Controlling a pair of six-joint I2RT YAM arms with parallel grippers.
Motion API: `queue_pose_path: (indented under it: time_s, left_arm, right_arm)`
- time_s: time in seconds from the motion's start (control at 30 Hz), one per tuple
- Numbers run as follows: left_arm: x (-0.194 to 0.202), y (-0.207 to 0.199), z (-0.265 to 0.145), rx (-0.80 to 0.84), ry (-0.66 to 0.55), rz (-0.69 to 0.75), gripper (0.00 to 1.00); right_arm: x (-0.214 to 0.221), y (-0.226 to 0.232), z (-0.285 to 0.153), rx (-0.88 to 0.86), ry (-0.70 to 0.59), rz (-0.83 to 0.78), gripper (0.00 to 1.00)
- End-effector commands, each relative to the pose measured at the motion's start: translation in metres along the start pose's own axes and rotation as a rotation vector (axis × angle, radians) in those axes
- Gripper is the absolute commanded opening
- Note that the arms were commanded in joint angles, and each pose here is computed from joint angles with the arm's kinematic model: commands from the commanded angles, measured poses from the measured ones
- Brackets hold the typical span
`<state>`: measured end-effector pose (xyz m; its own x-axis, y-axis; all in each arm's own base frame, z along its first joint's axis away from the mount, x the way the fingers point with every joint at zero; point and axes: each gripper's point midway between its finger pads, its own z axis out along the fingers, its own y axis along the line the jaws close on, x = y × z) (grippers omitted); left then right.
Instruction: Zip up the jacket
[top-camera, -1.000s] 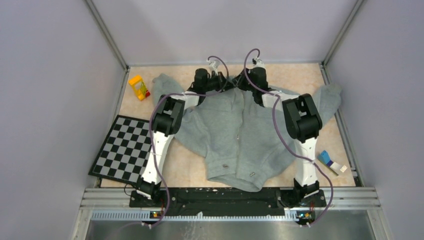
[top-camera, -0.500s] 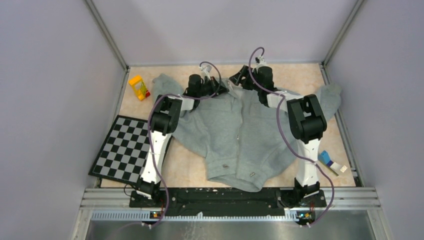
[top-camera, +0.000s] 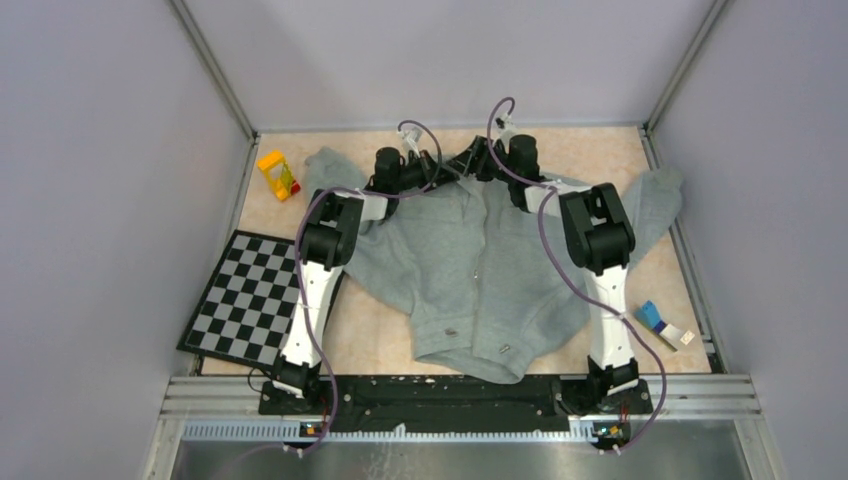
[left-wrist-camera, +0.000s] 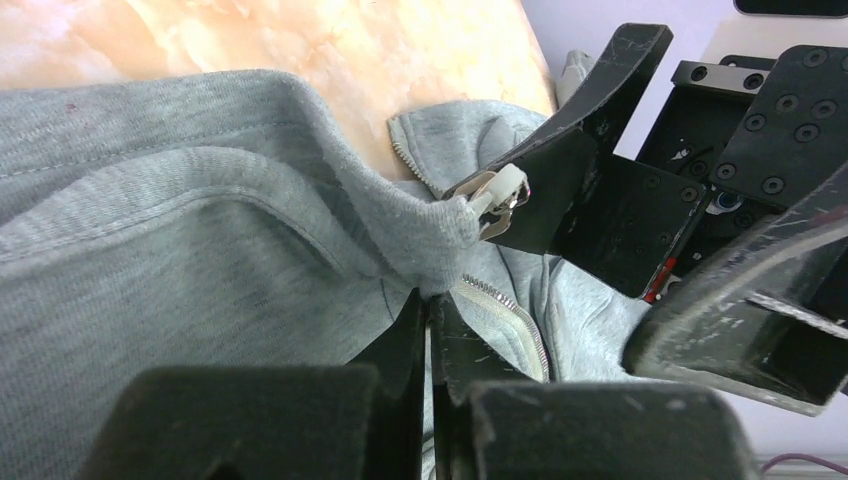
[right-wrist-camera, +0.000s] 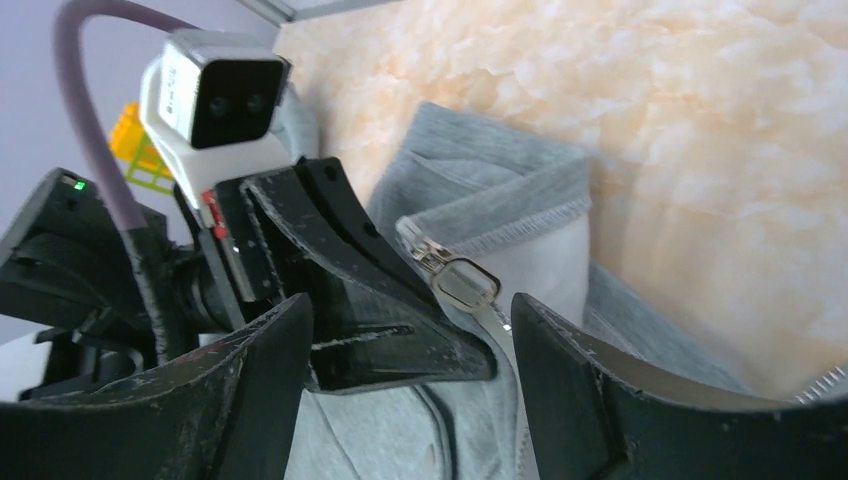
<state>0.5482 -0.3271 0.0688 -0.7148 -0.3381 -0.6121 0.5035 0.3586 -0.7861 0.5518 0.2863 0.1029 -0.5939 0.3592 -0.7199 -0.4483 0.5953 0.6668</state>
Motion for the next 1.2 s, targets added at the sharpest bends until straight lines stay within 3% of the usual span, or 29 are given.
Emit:
queue_pose_path:
  time_s: [0.0, 0.13, 0.33, 0.47, 0.67, 0.83, 0.93, 1.17]
  left_arm:
    - [-0.021, -0.024, -0.002, 0.067, -0.036, 0.055, 0.0]
    - [-0.021, -0.023, -0.002, 0.065, -0.036, 0.047, 0.0]
    - [-0.02, -0.021, -0.002, 0.058, -0.035, 0.038, 0.0]
    - [-0.022, -0.02, -0.004, 0.054, -0.041, 0.039, 0.0]
    - [-0.023, -0.021, -0.006, 0.061, -0.042, 0.042, 0.0]
    - [-0.024, -0.022, -0.008, 0.071, -0.046, 0.036, 0.0]
    - [-0.024, -0.024, -0.009, 0.083, -0.048, 0.034, 0.0]
    - [-0.024, -0.03, -0.009, 0.107, -0.045, 0.041, 0.0]
  right_arm:
    - [-0.025, 0.027, 0.007, -0.144, -0.067, 0.013, 0.72]
    - [-0.035, 0.049, 0.008, -0.239, -0.088, 0.024, 0.7]
    - [-0.063, 0.134, -0.017, -0.4, -0.182, -0.152, 0.63]
    - [-0.066, 0.142, -0.026, -0.429, -0.209, -0.112, 0.57]
    - [-0.063, 0.101, -0.024, -0.359, -0.172, -0.05, 0.29]
    - [-0.061, 0.044, -0.028, -0.135, -0.126, -0.099, 0.26]
    - [-0.052, 0.019, -0.028, -0.072, -0.085, -0.101, 0.2]
    - [-0.025, 0.004, -0.01, -0.151, 0.003, -0.083, 0.22]
